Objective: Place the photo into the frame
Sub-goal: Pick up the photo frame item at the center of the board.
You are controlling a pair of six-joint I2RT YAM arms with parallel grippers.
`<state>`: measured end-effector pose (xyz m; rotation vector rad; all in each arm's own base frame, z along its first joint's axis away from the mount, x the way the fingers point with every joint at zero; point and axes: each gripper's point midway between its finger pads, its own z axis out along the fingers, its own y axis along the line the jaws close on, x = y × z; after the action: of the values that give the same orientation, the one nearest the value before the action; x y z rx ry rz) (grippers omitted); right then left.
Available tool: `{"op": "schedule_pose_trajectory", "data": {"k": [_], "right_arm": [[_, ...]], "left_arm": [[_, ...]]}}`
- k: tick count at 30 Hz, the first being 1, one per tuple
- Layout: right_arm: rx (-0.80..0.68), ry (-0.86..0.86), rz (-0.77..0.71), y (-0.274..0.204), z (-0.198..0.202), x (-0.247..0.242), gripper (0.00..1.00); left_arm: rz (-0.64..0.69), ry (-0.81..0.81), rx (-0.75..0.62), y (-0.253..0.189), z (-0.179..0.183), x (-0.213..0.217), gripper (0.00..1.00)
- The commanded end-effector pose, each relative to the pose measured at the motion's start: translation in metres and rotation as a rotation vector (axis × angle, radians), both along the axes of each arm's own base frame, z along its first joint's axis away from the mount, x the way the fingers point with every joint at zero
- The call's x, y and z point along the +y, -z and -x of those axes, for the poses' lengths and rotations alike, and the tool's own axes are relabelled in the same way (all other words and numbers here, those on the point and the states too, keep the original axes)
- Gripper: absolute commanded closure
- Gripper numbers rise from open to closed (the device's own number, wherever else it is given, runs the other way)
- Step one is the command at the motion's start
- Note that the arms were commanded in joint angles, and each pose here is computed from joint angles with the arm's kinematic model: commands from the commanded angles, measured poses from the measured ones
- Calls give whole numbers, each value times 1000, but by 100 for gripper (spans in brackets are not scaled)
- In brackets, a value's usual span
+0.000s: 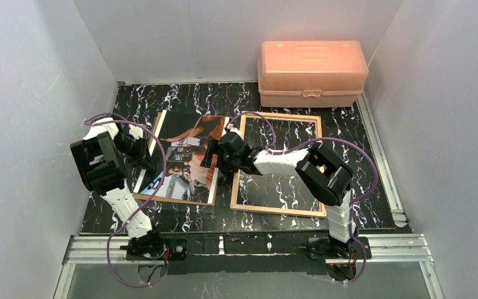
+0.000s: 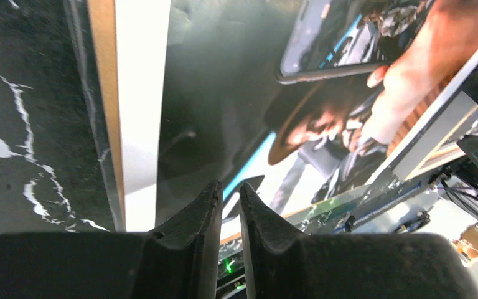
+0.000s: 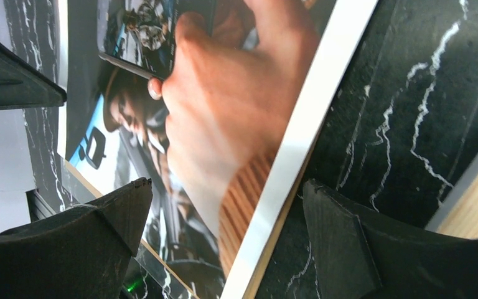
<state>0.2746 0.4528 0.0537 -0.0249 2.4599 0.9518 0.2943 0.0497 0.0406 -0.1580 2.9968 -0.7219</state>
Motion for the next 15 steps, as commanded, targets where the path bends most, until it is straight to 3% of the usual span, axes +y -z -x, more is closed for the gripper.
{"op": "schedule_pose_trajectory", "data": {"k": [1,4,8,12,15], "right_arm": [[50,11,81,9,13,-28,1],[54,31,85,11,16,-38,1],[65,25,82,11,20,-41,1],[72,14,72,10,22,-37,1],[68,14,68,11,22,-35,1]], "left_arm": [[63,13,0,-22,2,-10,85],[1,20,-56,-43,-10,5,84],[-185,32,-126,-57,-20,37,74],[-337,28,-123,-43,-20,64,61],[-379,22,-108,-27,-19,71,58]]}}
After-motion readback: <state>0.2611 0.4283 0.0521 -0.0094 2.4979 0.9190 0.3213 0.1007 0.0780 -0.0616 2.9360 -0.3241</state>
